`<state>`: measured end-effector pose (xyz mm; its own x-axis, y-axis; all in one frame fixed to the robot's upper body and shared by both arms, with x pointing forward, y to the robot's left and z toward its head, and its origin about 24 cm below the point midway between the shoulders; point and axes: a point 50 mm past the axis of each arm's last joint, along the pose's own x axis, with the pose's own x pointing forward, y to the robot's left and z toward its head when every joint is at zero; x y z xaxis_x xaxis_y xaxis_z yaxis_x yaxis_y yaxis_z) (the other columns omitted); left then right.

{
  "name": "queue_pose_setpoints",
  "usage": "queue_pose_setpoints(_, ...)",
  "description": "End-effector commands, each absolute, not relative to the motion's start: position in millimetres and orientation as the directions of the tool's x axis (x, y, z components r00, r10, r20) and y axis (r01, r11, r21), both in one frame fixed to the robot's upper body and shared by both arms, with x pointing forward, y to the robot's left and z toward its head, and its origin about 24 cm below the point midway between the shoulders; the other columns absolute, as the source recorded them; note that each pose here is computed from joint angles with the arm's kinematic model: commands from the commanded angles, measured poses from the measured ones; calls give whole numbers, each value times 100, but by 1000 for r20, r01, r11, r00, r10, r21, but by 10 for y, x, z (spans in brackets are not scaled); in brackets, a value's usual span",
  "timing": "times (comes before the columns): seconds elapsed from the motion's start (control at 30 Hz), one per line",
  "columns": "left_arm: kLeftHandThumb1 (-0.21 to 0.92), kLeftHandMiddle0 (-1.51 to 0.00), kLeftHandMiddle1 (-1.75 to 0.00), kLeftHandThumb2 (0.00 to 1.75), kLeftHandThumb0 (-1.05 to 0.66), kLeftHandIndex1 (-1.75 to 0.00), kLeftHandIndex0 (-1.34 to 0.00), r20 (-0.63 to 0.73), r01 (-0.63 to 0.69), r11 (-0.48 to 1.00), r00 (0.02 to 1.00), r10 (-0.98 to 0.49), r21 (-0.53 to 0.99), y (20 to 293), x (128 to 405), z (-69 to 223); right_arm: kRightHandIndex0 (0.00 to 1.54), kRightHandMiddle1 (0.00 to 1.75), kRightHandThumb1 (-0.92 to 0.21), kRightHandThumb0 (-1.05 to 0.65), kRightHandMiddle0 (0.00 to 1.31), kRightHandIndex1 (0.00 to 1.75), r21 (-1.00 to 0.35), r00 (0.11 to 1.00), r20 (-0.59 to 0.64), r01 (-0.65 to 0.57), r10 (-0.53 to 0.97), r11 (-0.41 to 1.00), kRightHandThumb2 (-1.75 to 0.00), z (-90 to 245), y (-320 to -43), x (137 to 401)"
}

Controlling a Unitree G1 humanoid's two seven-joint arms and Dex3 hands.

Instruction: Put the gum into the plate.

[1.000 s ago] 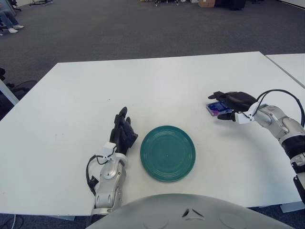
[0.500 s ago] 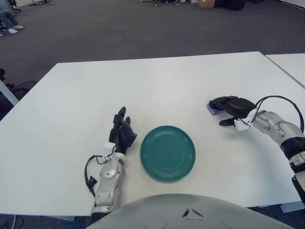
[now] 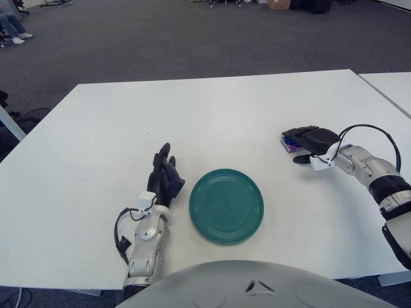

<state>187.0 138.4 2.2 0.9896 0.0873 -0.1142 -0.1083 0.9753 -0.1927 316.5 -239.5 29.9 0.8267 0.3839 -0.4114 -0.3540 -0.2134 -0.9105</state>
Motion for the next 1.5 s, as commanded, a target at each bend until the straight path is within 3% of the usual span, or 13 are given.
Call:
queue_pose_setpoints(0.0, 92, -24, 0, 103, -91, -44, 0, -89, -93, 977, 993, 78, -190, 1363, 1896, 68, 20, 33, -92, -83, 0, 0, -919, 835, -389, -321, 390, -231, -65, 357, -2344, 3249)
queue_pose_setpoints(0.87, 92, -26, -2, 99, -90, -53, 0, -98, -120, 974, 990, 103, -193, 1341, 1884, 77, 26, 45, -92, -84, 0, 2, -914, 853, -395, -327, 341, -239, -64, 349, -2290, 3413)
queue_pose_setpoints(1.47, 92, -35, -4, 97, -90, -56, 0, -109, -103, 971, 991, 81, -215, 1372, 1861, 104, 33, 60, -92, -82, 0, 3, -894, 864, -447, -422, 229, -153, -67, 231, -2411, 3368)
